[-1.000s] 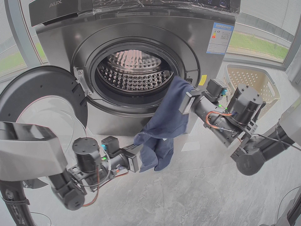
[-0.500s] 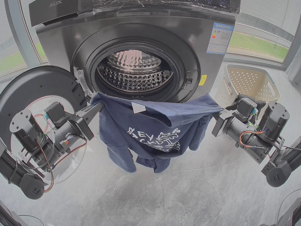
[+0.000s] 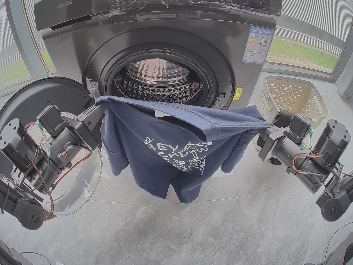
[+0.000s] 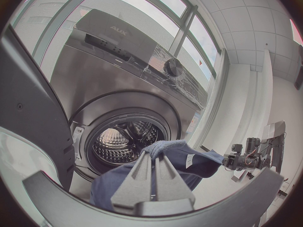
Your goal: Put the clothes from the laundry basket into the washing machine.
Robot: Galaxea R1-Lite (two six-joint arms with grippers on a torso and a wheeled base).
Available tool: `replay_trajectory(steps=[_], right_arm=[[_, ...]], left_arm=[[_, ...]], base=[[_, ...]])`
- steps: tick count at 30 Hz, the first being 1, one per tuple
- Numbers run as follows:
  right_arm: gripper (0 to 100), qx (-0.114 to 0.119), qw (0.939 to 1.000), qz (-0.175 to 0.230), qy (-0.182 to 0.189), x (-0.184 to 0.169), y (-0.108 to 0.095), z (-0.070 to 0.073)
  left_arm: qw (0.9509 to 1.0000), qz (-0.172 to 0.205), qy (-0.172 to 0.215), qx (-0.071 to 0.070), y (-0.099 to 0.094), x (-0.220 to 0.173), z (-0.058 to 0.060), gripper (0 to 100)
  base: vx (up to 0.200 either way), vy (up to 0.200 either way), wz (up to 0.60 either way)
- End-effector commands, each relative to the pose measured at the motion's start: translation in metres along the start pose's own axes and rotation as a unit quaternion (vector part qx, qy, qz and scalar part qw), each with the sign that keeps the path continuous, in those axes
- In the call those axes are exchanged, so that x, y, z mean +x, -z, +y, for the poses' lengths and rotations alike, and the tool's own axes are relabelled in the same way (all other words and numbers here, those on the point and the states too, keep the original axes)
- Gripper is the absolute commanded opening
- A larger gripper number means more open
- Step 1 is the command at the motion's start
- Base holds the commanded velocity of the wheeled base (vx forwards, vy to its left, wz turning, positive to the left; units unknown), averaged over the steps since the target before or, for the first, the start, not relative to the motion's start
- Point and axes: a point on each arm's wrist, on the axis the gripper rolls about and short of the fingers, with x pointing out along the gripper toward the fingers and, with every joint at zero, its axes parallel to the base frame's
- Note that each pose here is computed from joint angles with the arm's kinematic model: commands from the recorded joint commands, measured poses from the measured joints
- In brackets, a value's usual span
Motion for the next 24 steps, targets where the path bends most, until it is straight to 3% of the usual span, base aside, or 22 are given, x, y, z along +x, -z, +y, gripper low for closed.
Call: replay_trajectory(steps=[1,9,17,24], right_arm=[[0,-0.001,0.9999,0.013,0.004,-0.006,0.005,-0.002],[0,0.0,0.9997,0.022,-0.004,-0.008,0.008,0.003],[0,0.0,0.9994,0.033,-0.009,-0.006,0.016,0.006],[0,-0.01,0.9998,0.015,-0.007,-0.009,0.005,0.005]], left_arm=[[0.9999,-0.013,0.004,0.002,-0.006,0.001,-0.003,0],[0.9988,-0.045,0.018,0.008,-0.027,-0.005,-0.013,0],[0.9996,-0.02,0.018,0.004,-0.02,-0.013,-0.012,0],[0.9993,-0.028,0.024,0.007,-0.024,-0.012,-0.015,0]], base=[[0.0,0.0,0.0],[0.0,0.0,0.0],[0.0,0.0,0.0],[0.0,0.0,0.0]])
